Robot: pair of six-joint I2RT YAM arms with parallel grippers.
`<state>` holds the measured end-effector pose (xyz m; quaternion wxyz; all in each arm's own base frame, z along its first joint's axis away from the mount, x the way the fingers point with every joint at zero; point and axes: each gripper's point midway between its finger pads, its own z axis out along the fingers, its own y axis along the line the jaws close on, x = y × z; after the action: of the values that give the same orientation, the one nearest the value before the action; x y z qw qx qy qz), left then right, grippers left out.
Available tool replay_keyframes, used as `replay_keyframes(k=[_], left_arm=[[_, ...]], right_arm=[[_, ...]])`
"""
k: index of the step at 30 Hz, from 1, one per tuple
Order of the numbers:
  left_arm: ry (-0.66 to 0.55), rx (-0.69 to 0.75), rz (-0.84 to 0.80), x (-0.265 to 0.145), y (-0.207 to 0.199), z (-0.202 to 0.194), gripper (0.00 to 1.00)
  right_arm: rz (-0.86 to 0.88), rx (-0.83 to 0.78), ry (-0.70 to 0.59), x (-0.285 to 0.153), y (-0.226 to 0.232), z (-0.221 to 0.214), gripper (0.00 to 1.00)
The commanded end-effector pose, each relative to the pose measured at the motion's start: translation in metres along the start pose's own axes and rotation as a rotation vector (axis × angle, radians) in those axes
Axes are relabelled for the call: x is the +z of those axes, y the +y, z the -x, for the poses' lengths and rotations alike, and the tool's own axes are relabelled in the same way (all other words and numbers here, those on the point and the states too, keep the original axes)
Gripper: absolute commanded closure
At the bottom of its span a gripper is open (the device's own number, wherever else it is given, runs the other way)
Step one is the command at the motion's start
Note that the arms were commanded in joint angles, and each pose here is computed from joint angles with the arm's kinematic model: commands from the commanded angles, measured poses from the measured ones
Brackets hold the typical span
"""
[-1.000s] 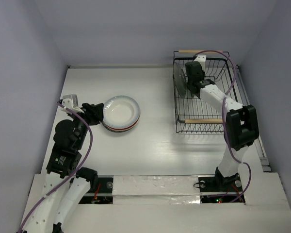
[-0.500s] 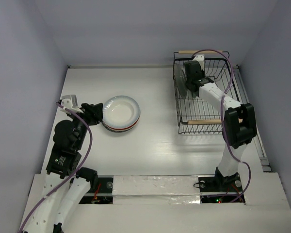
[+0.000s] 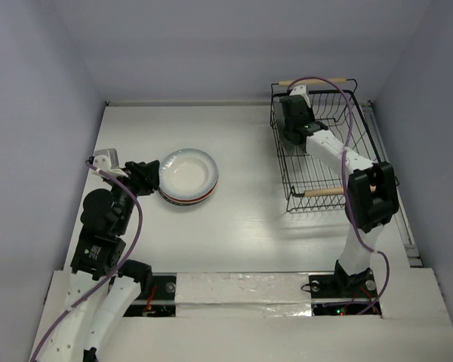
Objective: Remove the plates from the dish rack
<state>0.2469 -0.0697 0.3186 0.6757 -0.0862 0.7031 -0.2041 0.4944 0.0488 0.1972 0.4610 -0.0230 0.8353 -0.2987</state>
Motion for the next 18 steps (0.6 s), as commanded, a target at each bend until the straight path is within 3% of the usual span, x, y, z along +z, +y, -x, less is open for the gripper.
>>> replay_keyframes(k=[1, 8, 18], left_arm=[[-0.042, -0.005, -0.036, 0.001, -0.007, 0.009, 0.58], [-0.039, -0.003, -0.036, 0.002, -0.007, 0.008, 0.58], [-0.036, -0.003, -0.035, 0.002, -0.006, 0.007, 0.58]], right_arm=[[-0.159, 0.106, -0.161, -0.035, -0.057, 0.067, 1.0], [-0.178, 0.148, -0.184, -0.048, -0.056, 0.077, 1.0], [-0.041, 0.428, -0.299, -0.099, -0.097, 0.112, 1.0]])
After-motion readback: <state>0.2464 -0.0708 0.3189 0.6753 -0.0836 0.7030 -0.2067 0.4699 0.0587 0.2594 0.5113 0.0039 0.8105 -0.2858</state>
